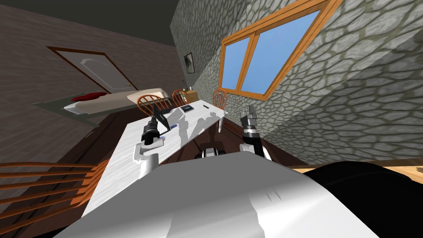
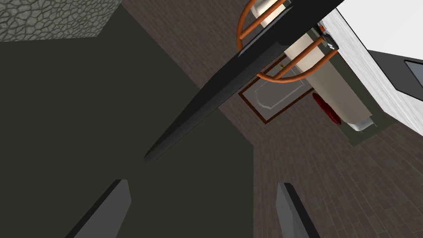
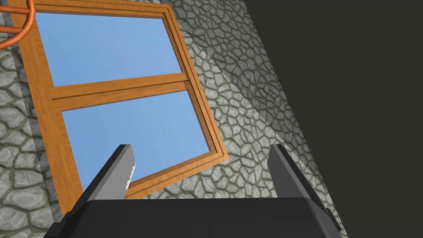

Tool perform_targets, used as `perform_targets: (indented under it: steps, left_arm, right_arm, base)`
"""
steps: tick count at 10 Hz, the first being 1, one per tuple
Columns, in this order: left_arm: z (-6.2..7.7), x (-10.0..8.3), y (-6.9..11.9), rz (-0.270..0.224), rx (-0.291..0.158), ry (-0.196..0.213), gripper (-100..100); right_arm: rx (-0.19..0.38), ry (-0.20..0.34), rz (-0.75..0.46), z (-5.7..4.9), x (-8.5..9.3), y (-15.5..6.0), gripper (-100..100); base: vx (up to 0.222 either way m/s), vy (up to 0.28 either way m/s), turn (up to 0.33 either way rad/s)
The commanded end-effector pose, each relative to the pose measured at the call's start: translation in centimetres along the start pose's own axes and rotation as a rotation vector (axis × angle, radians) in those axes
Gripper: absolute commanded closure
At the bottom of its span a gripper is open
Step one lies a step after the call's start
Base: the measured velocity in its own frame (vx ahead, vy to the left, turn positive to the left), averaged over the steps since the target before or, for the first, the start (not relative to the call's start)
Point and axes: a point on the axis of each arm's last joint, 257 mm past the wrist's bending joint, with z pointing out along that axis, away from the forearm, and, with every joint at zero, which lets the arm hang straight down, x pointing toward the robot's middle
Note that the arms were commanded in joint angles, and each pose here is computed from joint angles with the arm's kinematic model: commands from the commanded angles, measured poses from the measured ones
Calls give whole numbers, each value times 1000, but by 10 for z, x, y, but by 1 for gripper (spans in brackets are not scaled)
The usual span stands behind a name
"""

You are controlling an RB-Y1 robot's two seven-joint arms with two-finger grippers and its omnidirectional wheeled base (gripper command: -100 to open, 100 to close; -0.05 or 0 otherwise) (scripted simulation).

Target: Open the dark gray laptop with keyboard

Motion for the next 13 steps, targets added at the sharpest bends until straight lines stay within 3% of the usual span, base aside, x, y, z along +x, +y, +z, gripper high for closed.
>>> perform_targets:
  steps: [1,4,6,7,8,10,11,12,13]
  left_arm:
    - [10,-5,18,25,-63,-2,-100]
    - [22,-15,39,60,-129,-11,-100]
    - [22,-13,35,54,-119,-9,-100]
    - [22,-13,35,54,-119,-9,100]
    - [40,-3,2,5,-31,15,100]
    - [41,14,31,-4,-75,54,100]
    - [59,7,-6,-37,19,56,100]
    - [59,15,-2,-62,22,71,100]
    - [58,23,13,-60,-8,87,100]
  right_arm:
    - [0,0,0,0,0,0,0]
    - [0,0,0,0,0,0,0]
    - [0,0,0,0,0,0,0]
    - [0,0,0,0,0,0,0]
    - [0,0,0,0,0,0,0]
    - [0,0,0,0,0,0,0]
    - [0,0,0,0,0,0,0]
    - [0,0,0,0,0,0,0]
    - [0,0,0,0,0,0,0]
  base:
    - [77,-89,-24]
    - [73,-86,-26]
    - [18,-21,-1]
    - [0,0,0]
    - [-40,-33,-14]
    - [-24,-32,-21]
    - [-44,-43,-40]
    - [-42,-45,-46]
    - [-5,-21,-13]
